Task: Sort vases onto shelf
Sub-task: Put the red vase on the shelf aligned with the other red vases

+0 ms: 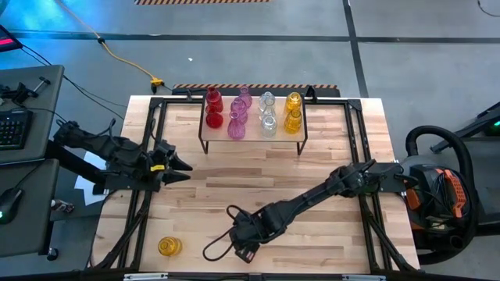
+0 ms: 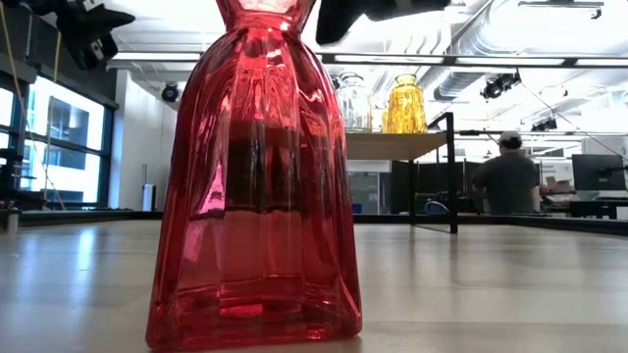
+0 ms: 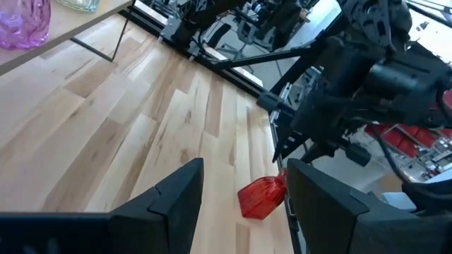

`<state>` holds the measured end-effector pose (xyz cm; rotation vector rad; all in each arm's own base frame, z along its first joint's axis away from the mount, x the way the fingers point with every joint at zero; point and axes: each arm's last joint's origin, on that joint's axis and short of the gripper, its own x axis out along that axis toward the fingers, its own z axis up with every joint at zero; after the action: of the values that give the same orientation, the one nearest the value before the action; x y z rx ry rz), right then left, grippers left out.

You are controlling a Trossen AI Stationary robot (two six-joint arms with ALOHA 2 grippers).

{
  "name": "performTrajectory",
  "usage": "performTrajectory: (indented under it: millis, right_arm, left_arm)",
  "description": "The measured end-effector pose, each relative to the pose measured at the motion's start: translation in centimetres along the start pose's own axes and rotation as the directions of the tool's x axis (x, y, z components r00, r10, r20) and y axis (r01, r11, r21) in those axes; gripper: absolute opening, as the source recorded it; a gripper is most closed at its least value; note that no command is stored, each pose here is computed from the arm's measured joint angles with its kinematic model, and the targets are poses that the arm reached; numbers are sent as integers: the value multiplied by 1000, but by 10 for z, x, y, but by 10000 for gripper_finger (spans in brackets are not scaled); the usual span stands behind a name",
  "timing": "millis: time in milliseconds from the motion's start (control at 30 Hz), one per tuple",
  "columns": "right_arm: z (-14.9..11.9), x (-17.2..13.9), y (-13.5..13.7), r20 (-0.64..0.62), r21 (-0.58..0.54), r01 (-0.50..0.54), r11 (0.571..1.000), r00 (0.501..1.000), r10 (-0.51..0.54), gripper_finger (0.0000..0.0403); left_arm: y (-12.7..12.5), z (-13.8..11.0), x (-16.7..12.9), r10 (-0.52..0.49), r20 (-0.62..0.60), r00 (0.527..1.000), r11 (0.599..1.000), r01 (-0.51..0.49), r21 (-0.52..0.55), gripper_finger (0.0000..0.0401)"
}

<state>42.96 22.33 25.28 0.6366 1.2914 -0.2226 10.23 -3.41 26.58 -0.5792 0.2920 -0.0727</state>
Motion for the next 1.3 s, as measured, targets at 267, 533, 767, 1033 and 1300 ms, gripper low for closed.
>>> performTrajectory:
  millis: [267,533,767,1033,1300]
  right_arm:
    - [0,23,1,-18,0,21,1000,1000,-21,144]
    - [2,28,1,-32,5,11,1000,999,-10,87]
    - [8,26,-3,-28,18,9,1000,1000,-8,14]
    - [19,20,-10,-63,29,-14,999,998,16,7]
    - [47,-14,-17,36,42,-109,993,994,107,4]
  left_arm:
    - [-1,0,5,6,-8,1000,1000,-6,2,192]
    - [-1,-1,7,14,-17,1000,1000,-14,5,192]
    - [-1,-1,7,13,-17,1000,1000,-13,5,192]
    - [-2,-2,7,-15,-39,999,1000,15,5,192]
    - [-3,-2,8,-49,-66,997,998,51,21,192]
